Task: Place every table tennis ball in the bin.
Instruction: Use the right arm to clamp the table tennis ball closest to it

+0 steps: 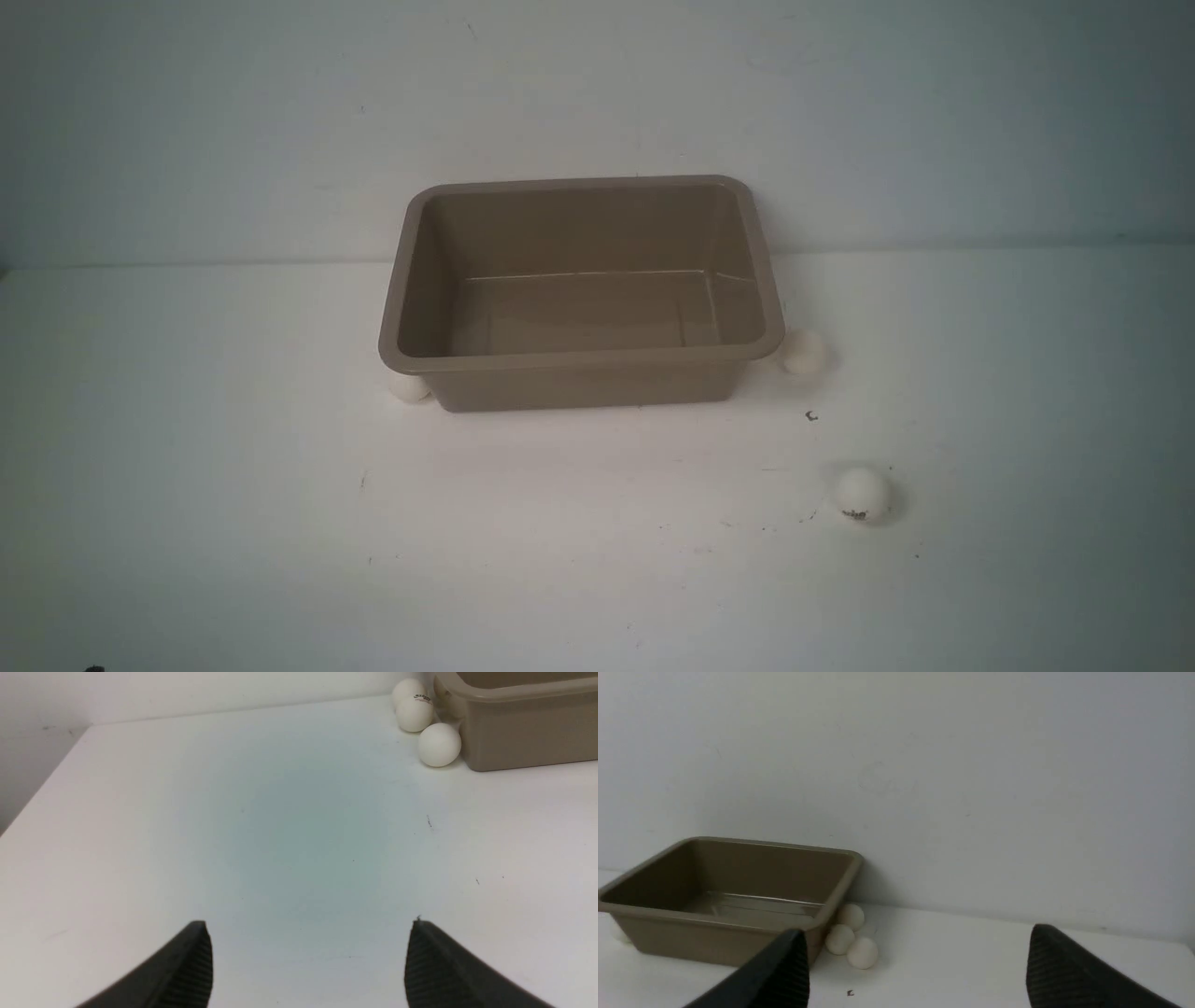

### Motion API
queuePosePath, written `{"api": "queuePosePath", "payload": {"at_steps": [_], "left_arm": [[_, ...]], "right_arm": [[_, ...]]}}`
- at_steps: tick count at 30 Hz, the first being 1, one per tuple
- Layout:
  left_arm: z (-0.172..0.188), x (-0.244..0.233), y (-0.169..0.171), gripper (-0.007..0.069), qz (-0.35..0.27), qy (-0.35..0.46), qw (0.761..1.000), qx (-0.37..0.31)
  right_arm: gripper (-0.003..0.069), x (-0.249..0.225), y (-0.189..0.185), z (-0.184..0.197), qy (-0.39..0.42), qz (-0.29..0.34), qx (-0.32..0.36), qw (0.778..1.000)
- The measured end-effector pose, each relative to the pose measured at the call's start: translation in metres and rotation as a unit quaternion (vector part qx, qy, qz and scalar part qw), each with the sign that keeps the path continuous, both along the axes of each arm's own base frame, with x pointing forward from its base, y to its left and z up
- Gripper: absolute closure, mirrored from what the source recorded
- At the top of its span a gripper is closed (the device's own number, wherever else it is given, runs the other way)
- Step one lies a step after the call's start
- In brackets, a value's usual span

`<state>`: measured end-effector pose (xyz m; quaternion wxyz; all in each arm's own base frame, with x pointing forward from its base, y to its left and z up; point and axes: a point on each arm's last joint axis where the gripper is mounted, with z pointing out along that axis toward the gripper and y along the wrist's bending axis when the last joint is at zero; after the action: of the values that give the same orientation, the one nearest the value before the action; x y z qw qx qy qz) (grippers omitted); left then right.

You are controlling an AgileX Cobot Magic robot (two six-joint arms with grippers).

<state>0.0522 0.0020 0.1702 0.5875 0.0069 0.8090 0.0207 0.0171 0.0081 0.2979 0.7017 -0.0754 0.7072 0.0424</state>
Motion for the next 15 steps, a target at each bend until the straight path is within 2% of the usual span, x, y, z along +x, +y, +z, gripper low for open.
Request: {"api": "queuePosePath", "payload": {"at_steps": [6,15], "left_arm": [[0.0,0.0,0.0,0.0126,0.0,0.0,1.0,0.0],[0.0,0.0,0.0,0.0126,0.0,0.0,1.0,0.0]], "right_arm": [[0.009,-0.021,0.002,0.033,-0.006,0.021,0.025,0.999],[0.009,-0.023,0.003,0.038,-0.024,0.027,0.039,0.999]]}}
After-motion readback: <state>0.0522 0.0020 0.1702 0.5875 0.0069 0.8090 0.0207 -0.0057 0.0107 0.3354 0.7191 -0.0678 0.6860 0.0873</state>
